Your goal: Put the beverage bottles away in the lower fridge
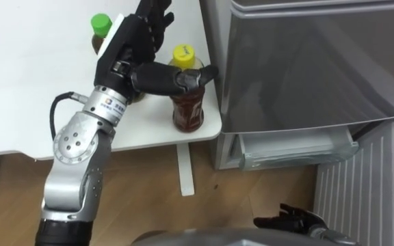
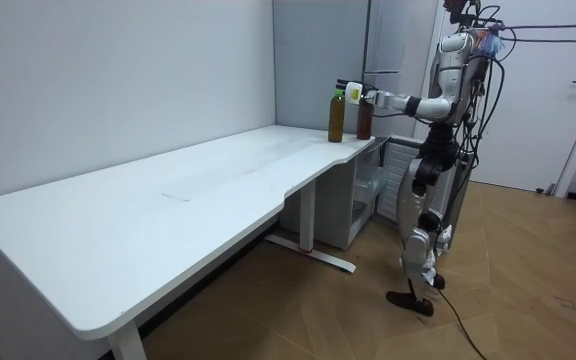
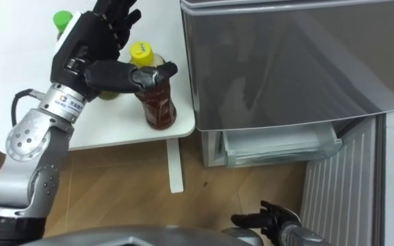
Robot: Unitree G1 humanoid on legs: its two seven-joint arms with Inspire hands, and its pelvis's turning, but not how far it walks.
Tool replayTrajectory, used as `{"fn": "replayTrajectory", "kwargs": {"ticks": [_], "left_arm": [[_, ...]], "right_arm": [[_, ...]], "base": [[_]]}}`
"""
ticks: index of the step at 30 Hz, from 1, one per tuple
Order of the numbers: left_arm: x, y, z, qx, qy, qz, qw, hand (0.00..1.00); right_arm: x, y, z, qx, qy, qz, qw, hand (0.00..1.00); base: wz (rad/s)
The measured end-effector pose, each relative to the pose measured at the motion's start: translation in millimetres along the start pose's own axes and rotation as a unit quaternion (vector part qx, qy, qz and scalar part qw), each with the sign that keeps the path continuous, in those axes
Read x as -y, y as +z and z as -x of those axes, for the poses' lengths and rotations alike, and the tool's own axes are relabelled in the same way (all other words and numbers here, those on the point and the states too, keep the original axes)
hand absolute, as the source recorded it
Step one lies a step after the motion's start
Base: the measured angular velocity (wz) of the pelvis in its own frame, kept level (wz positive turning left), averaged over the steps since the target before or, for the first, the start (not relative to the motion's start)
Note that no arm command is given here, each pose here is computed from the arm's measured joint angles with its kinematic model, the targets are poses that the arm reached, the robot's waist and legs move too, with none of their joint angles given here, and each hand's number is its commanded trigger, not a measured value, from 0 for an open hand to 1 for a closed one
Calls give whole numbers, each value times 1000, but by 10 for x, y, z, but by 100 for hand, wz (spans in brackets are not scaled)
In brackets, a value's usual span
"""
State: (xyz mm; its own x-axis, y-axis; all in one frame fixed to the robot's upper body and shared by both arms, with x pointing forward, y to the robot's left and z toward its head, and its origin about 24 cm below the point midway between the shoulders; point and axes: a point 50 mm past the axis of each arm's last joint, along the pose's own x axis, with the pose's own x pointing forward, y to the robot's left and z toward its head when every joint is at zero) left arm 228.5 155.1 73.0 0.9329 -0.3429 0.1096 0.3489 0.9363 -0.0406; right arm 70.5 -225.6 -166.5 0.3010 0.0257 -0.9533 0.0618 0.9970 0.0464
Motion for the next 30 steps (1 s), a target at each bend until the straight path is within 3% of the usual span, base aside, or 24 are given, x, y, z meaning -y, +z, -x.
{"fn": "replayTrajectory", "kwargs": {"ticks": [30], "left_arm": [[38,-72,-6,-5,-9,39,999,0]], "right_arm": [[6,16,-1,5,-16,7,1000,0]], "base": [[0]]}}
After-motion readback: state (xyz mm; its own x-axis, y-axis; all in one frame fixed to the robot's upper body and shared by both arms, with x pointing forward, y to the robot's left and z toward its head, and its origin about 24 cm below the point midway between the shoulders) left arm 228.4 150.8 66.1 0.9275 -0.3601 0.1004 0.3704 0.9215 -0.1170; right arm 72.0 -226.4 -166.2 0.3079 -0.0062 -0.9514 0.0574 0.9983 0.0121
